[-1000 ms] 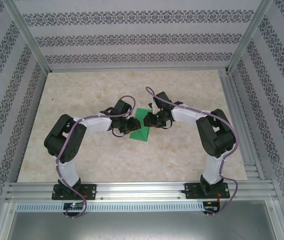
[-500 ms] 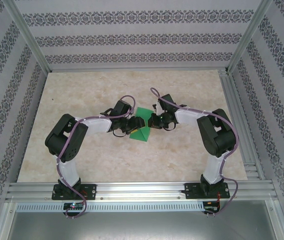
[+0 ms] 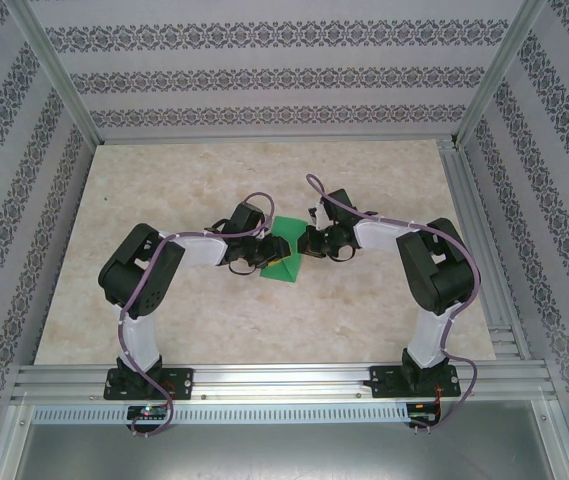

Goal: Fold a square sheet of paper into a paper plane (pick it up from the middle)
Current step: Turn over the paper at the center of the table.

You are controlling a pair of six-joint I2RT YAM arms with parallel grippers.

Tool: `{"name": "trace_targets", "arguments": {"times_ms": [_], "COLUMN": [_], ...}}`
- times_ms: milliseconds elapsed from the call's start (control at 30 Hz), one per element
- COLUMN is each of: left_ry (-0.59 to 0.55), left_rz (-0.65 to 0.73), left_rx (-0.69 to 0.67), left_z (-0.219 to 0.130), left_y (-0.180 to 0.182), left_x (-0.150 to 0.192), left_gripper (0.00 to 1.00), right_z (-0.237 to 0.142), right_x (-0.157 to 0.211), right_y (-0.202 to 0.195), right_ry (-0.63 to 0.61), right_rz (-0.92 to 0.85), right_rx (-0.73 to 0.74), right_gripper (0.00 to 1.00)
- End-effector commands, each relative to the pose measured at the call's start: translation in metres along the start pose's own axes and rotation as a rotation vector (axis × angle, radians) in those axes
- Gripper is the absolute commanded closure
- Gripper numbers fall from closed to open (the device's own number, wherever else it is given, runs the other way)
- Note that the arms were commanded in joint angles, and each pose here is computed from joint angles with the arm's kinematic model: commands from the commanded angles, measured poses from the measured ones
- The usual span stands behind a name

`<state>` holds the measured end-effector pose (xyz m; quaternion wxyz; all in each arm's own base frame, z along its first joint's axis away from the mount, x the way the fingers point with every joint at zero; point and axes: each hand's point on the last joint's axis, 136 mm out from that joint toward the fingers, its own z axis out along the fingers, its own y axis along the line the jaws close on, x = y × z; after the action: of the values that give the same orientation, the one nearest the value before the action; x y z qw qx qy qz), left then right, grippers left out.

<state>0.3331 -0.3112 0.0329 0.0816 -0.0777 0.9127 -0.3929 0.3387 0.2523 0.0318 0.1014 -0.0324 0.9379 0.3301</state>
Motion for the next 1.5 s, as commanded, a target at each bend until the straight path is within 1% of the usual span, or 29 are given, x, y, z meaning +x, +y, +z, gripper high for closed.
{"name": "trace_targets", "arguments": {"times_ms": [0,167,267,333,433,500,533,567,633,767,900,1000,1067,1133,1300,1467], "left_ry": [-0.025,-0.047,-0.066,-0.078,-0.1,-0.116,-0.124,-0.13,-0.148,-0.194,-0.262,-0.318,-0.334,-0.33,-0.314,-0.277], "left_rz": [0.037,0.062,0.084,0.104,0.153,0.197,0.217,0.245,0.299,0.419,0.518,0.585,0.618,0.645,0.689,0.723], "left_rx": [0.036,0.034,0.026,0.008,-0.03,-0.086,-0.118,-0.16,-0.249,-0.488,-0.737,-0.925,-1.032,-1.125,-1.26,-1.325], "left_z": [0.001,0.0,-0.004,-0.01,-0.025,-0.039,-0.046,-0.055,-0.073,-0.112,-0.147,-0.166,-0.171,-0.167,-0.143,-0.115], "left_y": [-0.007,-0.008,-0.01,-0.012,-0.017,-0.018,-0.018,-0.019,-0.02,-0.015,-0.012,-0.01,-0.006,0.001,0.017,0.033], "left_x": [-0.01,-0.014,-0.017,-0.019,-0.021,-0.023,-0.025,-0.026,-0.029,-0.039,-0.055,-0.067,-0.073,-0.076,-0.077,-0.072], "left_gripper": [0.71,0.88,0.95,0.97,0.99,0.99,0.99,0.99,0.99,0.98,0.98,0.97,0.97,0.97,0.95,0.95], "right_z": [-0.01,-0.017,-0.028,-0.039,-0.062,-0.082,-0.089,-0.099,-0.112,-0.13,-0.138,-0.14,-0.14,-0.142,-0.146,-0.15], "right_x": [-0.008,-0.012,-0.018,-0.023,-0.033,-0.041,-0.043,-0.046,-0.049,-0.053,-0.054,-0.053,-0.054,-0.053,-0.052,-0.05], "right_y": [0.008,0.012,0.015,0.014,0.008,0.003,0.0,-0.001,-0.004,-0.01,-0.016,-0.023,-0.026,-0.03,-0.038,-0.047], "right_ry": [-0.041,-0.062,-0.095,-0.135,-0.218,-0.3,-0.329,-0.369,-0.419,-0.49,-0.526,-0.532,-0.538,-0.541,-0.55,-0.557], "right_rz": [-0.012,-0.016,-0.017,-0.013,-0.012,-0.021,-0.024,-0.03,-0.034,-0.027,-0.006,0.02,0.034,0.051,0.085,0.12], "right_rx": [-0.026,-0.033,-0.031,-0.006,0.061,0.112,0.135,0.151,0.175,0.204,0.221,0.231,0.232,0.235,0.242,0.248], "right_gripper": [0.9,0.87,0.79,0.71,0.51,0.35,0.3,0.26,0.21,0.15,0.13,0.12,0.11,0.11,0.11,0.11]}}
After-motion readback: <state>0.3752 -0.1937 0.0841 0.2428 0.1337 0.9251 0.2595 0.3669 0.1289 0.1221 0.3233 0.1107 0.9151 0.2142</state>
